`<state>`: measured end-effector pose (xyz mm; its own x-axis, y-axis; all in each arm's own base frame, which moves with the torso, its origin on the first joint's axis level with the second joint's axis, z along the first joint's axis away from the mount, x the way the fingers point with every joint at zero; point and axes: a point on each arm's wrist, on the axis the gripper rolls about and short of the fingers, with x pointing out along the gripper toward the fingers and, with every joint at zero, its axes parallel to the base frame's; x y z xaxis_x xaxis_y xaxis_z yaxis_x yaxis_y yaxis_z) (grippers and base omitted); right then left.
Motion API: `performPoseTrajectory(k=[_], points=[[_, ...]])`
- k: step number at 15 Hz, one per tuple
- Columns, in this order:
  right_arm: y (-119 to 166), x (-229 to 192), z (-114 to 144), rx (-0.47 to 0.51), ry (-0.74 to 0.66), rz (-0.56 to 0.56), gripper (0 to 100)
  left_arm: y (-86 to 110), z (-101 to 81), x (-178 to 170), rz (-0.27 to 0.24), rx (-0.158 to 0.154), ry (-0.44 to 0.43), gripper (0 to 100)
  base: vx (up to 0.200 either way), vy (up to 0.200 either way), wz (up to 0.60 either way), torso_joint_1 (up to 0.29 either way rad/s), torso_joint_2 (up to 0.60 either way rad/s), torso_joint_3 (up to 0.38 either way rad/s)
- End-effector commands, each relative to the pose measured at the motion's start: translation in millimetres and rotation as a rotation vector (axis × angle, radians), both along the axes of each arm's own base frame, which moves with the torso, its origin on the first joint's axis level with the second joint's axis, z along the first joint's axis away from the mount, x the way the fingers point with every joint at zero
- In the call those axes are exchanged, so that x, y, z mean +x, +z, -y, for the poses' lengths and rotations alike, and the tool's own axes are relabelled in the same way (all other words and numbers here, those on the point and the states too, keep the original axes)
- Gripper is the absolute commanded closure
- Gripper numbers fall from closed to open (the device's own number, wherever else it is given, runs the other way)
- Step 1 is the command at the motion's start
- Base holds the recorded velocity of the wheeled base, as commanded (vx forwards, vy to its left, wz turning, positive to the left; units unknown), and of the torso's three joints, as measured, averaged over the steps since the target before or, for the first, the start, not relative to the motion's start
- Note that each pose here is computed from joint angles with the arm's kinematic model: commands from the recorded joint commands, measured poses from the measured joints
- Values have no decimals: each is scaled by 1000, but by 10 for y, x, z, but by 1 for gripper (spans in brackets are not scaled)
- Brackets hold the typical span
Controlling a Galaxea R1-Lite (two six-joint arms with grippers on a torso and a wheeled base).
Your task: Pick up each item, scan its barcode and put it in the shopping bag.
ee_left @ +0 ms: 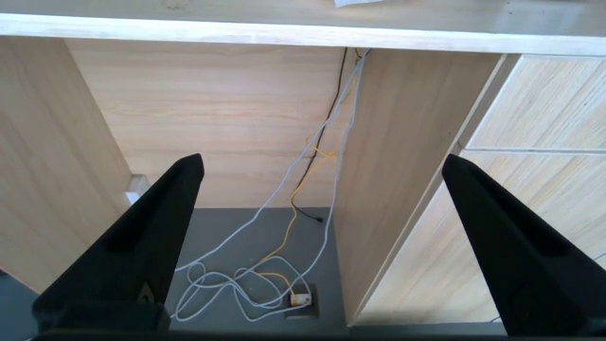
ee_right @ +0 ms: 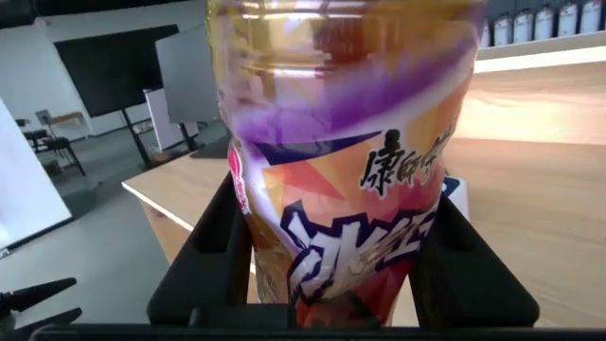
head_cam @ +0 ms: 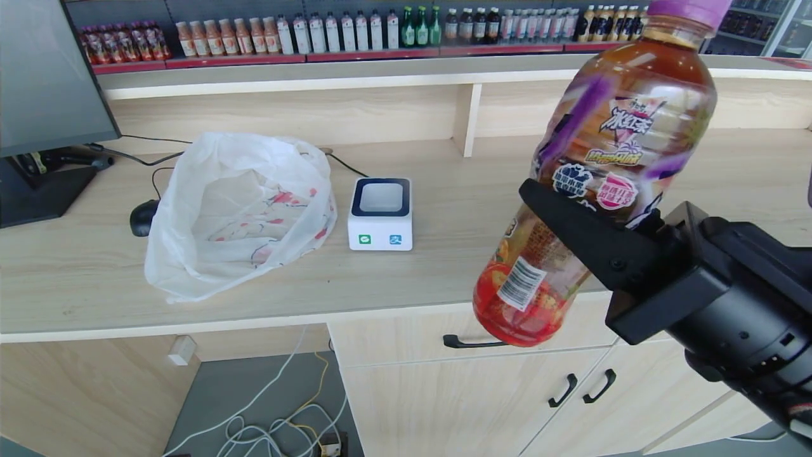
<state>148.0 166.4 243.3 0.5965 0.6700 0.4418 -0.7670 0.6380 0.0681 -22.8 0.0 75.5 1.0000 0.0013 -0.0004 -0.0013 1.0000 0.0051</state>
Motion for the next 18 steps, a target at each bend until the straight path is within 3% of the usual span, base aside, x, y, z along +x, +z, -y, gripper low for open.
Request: performPoseTrajectory(k=[1, 3, 6, 10, 18], points=[[-108, 13, 19, -43, -130, -20, 100, 0, 0, 0, 0, 1, 0, 0, 0, 0, 0, 0, 0, 0], [-83, 36, 125, -84, -267, 32, 100, 0, 0, 0, 0, -1, 2, 0, 0, 0, 0, 0, 0, 0], [-176, 79, 289, -95, -390, -1, 100, 0, 0, 0, 0, -1, 0, 0, 0, 0, 0, 0, 0, 0], [-253, -24, 423, -118, -406, -6, 100, 0, 0, 0, 0, 3, 0, 0, 0, 0, 0, 0, 0, 0], [-272, 88, 398, -124, -434, -9, 100, -2, 0, 0, -1, 1, -1, 0, 0, 0, 0, 0, 0, 0]])
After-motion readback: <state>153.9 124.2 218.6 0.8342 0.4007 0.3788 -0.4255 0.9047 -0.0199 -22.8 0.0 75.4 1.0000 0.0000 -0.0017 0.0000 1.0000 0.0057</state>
